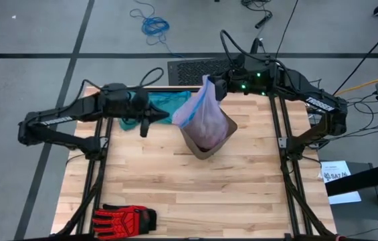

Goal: Place trash/remove bag and relplace
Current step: Remove the pink trash bag from the trash bin

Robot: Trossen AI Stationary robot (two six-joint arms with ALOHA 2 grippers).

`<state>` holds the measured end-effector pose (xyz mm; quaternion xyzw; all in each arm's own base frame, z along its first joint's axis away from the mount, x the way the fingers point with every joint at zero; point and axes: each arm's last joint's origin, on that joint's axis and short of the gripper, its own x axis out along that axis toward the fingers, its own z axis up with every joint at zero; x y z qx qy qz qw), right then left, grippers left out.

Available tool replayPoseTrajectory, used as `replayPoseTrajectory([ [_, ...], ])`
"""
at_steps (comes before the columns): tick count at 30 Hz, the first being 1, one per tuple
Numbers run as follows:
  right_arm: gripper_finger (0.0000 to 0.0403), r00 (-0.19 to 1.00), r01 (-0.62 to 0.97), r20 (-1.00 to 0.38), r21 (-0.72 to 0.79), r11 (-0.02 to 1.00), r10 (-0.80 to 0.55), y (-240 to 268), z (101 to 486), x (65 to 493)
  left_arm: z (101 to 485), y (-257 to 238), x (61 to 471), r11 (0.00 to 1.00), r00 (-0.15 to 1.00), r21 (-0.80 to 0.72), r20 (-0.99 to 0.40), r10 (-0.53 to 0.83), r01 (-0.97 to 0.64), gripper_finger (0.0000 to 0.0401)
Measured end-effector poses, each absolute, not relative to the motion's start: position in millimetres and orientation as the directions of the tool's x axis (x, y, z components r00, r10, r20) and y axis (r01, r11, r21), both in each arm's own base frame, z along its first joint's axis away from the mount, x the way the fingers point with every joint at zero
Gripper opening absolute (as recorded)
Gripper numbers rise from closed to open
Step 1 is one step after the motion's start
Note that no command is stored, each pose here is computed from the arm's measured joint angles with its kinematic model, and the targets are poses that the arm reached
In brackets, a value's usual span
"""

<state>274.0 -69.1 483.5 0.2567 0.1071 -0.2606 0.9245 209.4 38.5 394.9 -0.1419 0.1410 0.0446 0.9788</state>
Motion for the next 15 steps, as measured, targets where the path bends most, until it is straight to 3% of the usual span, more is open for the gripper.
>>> replayPoseTrajectory([
  [4,0.0,0.836,0.544,-0.332,0.408,0.733,-0.436,-71.2,483.4,273.4,394.4,30.3,217.3,0.969,0.941,-0.17,-0.315,0.119,-0.18,0.0],
  [12,0.0,0.835,0.54,-0.33,0.337,0.771,-0.441,-72.7,483.5,273.2,361.5,4.2,263.2,0.99,0.896,-0.098,-0.441,0.049,-0.103,0.0],
  [15,0.0,0.836,0.535,-0.331,0.317,0.783,-0.437,-72.6,483.5,273.2,348.4,-1.9,279.0,0.988,0.865,-0.032,-0.488,0.118,-0.153,0.0],
])
